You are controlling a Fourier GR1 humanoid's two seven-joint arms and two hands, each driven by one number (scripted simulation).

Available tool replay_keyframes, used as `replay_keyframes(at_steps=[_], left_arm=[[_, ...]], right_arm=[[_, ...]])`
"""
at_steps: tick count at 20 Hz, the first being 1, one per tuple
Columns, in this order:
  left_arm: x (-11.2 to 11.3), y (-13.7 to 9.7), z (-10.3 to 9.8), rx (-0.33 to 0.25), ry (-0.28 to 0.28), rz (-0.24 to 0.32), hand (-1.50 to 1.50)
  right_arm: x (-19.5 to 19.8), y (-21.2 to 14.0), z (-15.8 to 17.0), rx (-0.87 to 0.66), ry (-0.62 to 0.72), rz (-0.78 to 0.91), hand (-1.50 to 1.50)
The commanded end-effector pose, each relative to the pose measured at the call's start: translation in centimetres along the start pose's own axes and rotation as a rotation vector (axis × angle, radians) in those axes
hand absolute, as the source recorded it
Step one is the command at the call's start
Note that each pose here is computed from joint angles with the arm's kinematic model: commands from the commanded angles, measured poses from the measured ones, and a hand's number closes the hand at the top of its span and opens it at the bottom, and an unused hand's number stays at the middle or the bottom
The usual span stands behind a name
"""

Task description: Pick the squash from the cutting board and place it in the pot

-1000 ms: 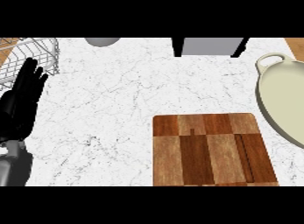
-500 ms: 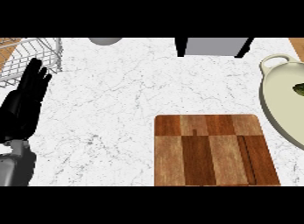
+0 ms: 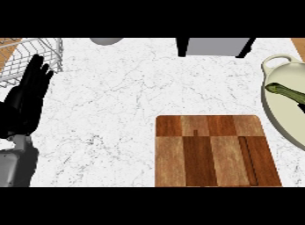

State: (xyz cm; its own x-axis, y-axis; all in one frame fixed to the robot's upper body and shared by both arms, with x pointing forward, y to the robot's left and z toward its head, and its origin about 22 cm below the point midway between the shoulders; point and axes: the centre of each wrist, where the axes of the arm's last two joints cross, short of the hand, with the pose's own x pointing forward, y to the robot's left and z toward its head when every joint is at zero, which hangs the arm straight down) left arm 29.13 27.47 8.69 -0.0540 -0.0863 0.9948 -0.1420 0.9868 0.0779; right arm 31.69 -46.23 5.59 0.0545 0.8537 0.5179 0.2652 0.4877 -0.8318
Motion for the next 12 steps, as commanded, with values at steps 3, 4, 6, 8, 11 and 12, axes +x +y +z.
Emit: replay_keyframes(at_steps=[3,4,6,8,11,12], left_arm=[[0.4,-0.5,0.6,-0.006,-0.005,0.01,0.0],[0.5,0.5,0.1,-0.005,-0.004,0.005,0.0],[0.6,0.6,0.4,-0.004,-0.009,0.006,0.0],[0.3,-0.4,-0.4,0.016,0.007,0.018,0.0],[0.8,0.2,-0.4,0.004,0.008,0.0,0.0],[1.6,-0.5,0.1,0.01,0.002,0.007,0.0]], right_arm=[[-0.7,2.7,-0.8,0.158,-0.001,-0.19,-1.5],[-1.2,2.8,-0.5,0.142,-0.007,-0.256,-1.5],[-1.2,2.3,-0.8,0.122,-0.064,-0.378,-1.5],[-1.4,2.0,-0.8,0.056,-0.096,-0.518,-1.5],[-2.1,0.2,-1.3,0.011,-0.067,-0.635,-1.5],[-2.2,0.2,-1.3,-0.01,-0.055,-0.645,-1.5]])
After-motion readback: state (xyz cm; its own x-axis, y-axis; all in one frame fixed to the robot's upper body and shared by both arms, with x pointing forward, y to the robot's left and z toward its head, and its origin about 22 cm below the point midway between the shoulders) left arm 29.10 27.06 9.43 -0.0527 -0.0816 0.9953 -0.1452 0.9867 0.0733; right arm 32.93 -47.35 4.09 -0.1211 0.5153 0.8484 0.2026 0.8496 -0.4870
